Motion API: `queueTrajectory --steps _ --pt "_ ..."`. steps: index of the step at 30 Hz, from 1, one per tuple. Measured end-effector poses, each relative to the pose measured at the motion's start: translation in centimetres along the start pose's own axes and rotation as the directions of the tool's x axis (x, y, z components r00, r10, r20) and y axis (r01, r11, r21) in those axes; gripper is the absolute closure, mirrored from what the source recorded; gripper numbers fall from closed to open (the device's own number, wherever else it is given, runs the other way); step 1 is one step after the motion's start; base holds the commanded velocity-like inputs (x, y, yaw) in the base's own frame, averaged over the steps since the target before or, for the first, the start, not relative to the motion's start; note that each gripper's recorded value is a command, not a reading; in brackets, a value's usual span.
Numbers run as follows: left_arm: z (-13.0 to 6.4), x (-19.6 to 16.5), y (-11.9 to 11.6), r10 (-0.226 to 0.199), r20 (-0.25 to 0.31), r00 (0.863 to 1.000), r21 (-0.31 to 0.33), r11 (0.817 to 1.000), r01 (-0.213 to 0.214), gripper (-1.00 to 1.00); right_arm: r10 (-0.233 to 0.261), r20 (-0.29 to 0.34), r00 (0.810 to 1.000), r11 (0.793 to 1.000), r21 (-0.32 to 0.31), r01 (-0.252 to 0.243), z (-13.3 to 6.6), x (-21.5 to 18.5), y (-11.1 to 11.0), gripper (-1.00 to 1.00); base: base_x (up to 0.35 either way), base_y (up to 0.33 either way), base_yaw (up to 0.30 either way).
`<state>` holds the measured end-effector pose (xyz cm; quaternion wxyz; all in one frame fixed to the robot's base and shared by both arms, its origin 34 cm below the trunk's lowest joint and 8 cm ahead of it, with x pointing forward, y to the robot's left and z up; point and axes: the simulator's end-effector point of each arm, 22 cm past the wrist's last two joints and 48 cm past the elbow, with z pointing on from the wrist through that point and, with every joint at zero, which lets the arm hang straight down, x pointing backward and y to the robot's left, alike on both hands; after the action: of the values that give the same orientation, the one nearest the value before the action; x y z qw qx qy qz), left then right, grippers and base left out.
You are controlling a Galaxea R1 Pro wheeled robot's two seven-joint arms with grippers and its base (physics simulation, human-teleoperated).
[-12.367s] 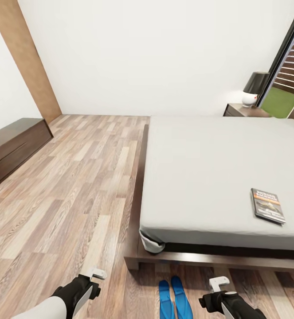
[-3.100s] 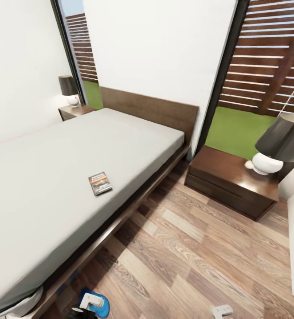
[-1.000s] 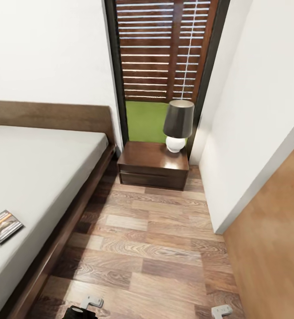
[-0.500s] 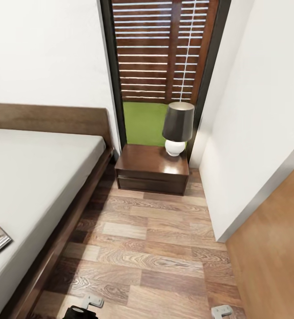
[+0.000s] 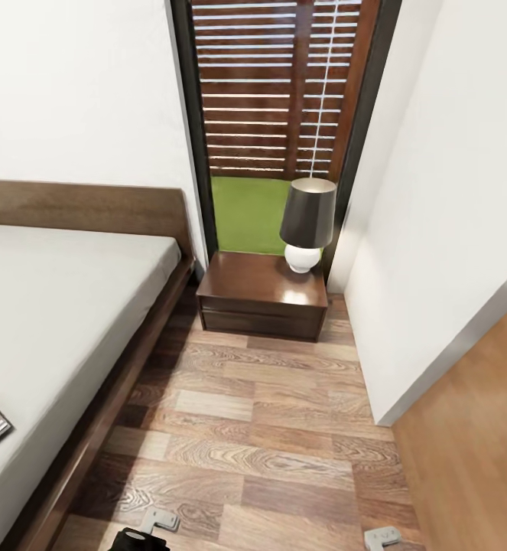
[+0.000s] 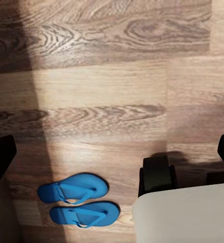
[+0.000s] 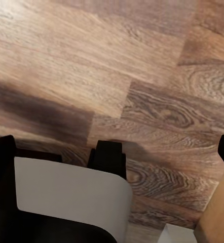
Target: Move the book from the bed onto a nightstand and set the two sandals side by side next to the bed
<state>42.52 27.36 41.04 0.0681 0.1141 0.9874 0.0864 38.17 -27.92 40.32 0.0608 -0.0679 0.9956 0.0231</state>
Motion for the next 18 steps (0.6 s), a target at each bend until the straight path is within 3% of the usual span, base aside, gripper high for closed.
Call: queueTrajectory --steps 18 --pt "-0.27 -0.52 0.10 -0.002 0.012 1.000 -0.002 1.000 0.002 -1.00 0.000 0.033 0.999 1.000 0.000 0.000 -0.22 -0.96 0.09 -1.00 0.012 0.000 0.000"
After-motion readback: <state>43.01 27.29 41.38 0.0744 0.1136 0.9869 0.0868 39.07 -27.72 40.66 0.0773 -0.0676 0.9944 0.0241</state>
